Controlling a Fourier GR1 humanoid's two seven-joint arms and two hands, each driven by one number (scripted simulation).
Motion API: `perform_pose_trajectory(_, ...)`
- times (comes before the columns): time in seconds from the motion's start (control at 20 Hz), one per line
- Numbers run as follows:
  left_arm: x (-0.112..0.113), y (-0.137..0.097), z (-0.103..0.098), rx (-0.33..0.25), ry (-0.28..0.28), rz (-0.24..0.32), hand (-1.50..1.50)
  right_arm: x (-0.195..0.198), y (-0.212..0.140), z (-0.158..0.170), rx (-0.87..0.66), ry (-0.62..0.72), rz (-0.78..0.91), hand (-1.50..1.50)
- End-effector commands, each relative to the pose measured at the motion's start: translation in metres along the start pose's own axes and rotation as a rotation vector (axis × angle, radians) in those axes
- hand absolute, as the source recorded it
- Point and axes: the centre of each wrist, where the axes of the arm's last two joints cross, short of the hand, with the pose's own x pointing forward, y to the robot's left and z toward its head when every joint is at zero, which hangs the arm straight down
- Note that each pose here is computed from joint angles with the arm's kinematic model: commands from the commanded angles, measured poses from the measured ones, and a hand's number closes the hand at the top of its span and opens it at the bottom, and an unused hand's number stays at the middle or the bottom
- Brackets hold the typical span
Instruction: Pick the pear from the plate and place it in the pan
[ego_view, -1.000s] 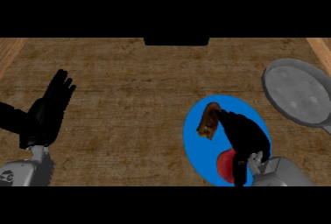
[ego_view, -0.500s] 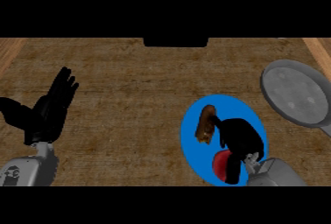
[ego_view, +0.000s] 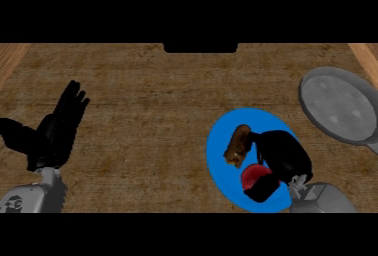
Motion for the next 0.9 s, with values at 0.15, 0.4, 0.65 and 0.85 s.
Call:
perform_pose_trajectory(0.15,0.014,0.006,-0.002,-0.001,-0.005,-0.012,0.0,-0.001,0.008,0.026,-0.092,-0.108,-0.009,1.5)
perform_pose_trajectory(0.4,0.014,-0.007,-0.003,0.006,-0.012,0.005,0.0,-0.01,-0.064,0.069,-0.432,-0.126,0.134,1.5)
perform_pose_trajectory(0.65,-0.01,-0.004,0.011,-0.006,0.005,0.004,0.0,0.01,-0.093,0.108,-0.635,-0.108,0.104,1.5)
perform_pose_trajectory(0.85,-0.002,-0.003,-0.007,-0.007,-0.008,-0.005,0.0,-0.008,-0.127,0.121,-0.63,-0.093,0.075,1.5)
